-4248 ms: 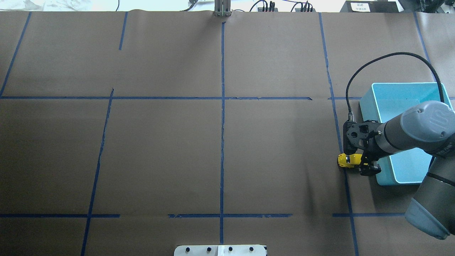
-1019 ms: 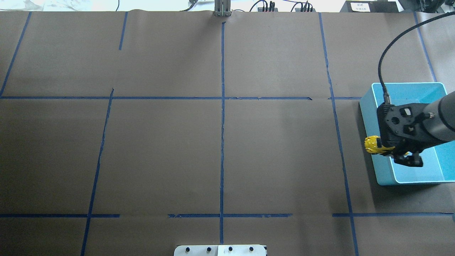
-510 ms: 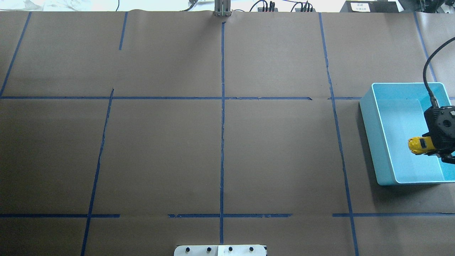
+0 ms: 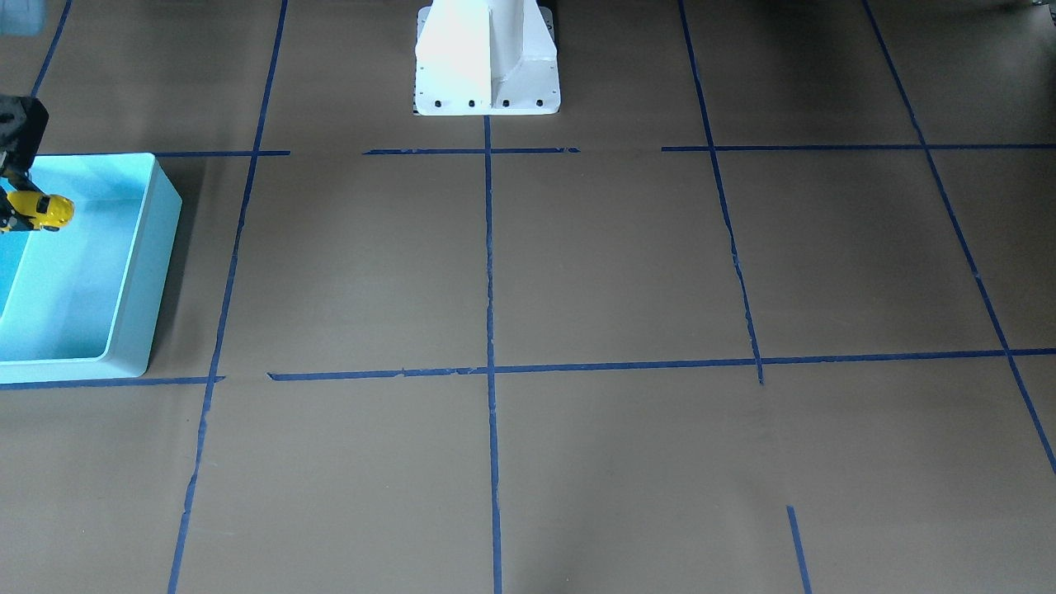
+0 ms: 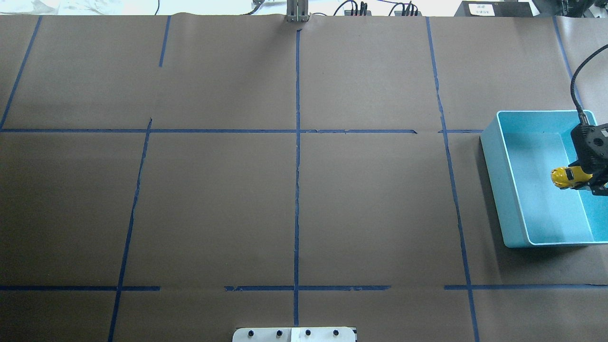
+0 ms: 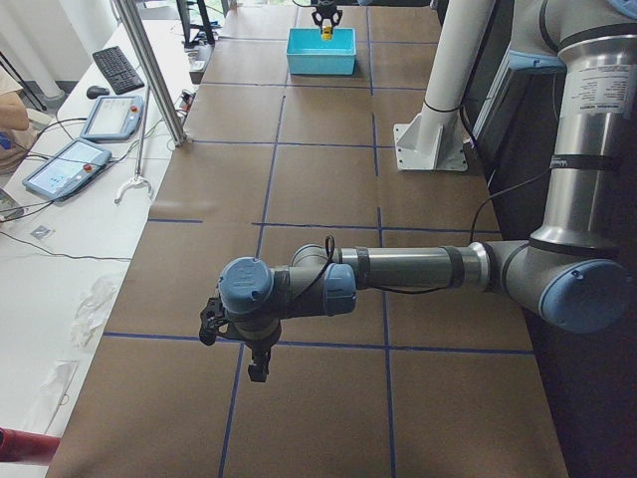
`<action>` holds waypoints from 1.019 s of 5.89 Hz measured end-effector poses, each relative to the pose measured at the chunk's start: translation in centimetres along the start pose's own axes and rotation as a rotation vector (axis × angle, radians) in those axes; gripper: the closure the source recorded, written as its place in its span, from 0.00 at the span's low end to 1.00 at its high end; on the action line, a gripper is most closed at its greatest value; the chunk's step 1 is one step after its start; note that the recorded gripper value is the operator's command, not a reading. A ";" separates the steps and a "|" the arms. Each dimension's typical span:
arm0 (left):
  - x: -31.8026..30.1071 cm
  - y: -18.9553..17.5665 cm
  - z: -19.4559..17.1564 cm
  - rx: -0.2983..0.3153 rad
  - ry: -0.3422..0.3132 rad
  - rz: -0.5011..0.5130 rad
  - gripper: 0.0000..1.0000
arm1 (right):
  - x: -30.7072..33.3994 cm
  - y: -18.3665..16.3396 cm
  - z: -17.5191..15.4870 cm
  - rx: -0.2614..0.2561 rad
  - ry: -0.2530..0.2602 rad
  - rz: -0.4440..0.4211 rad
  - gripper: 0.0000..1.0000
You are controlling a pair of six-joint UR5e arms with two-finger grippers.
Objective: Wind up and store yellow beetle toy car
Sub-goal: 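Lower the held car into the light-blue bin, then open the right gripper to release the car in the bin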
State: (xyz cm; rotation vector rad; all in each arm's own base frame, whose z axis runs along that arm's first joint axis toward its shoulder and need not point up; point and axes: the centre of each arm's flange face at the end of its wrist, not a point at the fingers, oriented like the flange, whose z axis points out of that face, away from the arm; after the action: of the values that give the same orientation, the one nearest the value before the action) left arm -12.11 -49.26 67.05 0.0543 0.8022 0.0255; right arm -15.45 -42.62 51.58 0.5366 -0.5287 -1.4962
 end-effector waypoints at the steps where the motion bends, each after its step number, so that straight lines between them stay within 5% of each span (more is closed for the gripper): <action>1: 0.0 0.0 0.0 0.000 0.000 0.000 0.00 | 0.7 -0.8 2.6 0.009 0.006 0.000 1.00; 5: 0.0 0.0 0.0 0.000 0.000 0.000 0.00 | -0.3 -3.4 8.5 -0.005 0.007 -0.002 1.00; 6: 0.0 0.0 0.0 0.000 0.000 0.000 0.00 | -0.5 -3.1 8.8 -0.011 0.000 0.005 0.86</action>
State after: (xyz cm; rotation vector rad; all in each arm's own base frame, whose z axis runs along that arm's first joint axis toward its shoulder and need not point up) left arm -12.11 -49.26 67.03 0.0548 0.8026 0.0257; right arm -23.42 -42.18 56.50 0.5267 -0.5209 -1.4935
